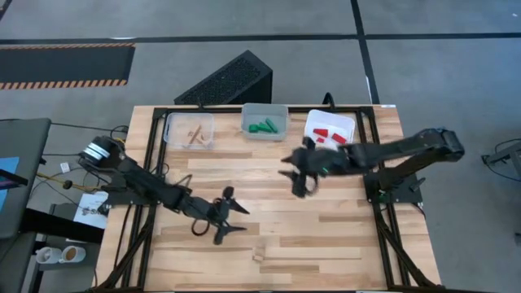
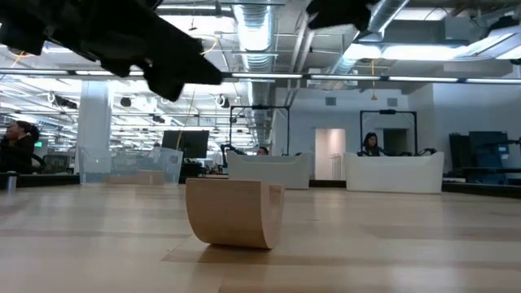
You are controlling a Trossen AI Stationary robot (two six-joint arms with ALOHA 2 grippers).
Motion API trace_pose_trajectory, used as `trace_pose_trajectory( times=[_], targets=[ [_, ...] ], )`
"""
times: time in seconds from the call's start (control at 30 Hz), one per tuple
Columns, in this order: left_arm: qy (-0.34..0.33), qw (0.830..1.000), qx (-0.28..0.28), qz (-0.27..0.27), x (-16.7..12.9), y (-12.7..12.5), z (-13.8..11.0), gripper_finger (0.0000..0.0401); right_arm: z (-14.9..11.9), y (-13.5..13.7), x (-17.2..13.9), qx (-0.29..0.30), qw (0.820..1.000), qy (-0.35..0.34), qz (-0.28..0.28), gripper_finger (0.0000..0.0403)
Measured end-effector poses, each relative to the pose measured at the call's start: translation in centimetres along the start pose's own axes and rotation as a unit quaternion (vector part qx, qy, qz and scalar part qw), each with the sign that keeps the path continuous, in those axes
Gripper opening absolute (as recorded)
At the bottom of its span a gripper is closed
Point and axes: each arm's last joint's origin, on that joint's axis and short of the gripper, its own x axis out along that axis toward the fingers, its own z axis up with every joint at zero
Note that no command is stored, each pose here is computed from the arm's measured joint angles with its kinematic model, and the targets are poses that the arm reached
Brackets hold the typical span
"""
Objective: Sort & place blocks by color
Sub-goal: Put the brown block into the transparent bin
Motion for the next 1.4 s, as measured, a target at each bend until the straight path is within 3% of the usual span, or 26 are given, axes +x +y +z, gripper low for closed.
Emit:
trace_pose_trajectory(
  times=[0.2,0.4,0.57,0.77,1.13,1.27,1.4],
  targets=[
    [0.012,1.000,0.011,-0.010,3.5,-1.0,0.5,0.0236,-4.6,3.8,-1.7,0.025,0.991,-0.127,0.047,0.0195],
    [0.030,0.998,0.028,-0.054,6.2,-1.9,1.1,0.0236,-9.1,6.3,-1.9,0.040,0.982,-0.173,0.068,0.0193],
    [0.071,0.996,0.017,-0.056,7.8,-2.4,-0.4,0.0236,-11.0,7.7,-2.2,0.045,0.975,-0.202,0.075,0.0193],
    [0.102,0.990,-0.014,-0.097,9.6,-3.1,-2.6,0.0236,-11.6,8.9,-2.8,0.036,0.975,-0.206,0.080,0.0193],
    [0.143,0.985,-0.023,-0.098,10.8,-3.0,-4.9,0.0234,-11.6,9.2,-3.1,0.043,0.973,-0.213,0.083,0.0193],
    [0.146,0.984,-0.022,-0.095,10.8,-2.9,-4.9,0.0212,-11.5,9.0,-3.0,0.046,0.973,-0.214,0.078,0.0193],
    [0.146,0.985,-0.017,-0.095,10.8,-2.9,-4.9,0.0165,-11.4,8.9,-2.9,0.047,0.973,-0.214,0.076,0.0193]
  ],
)
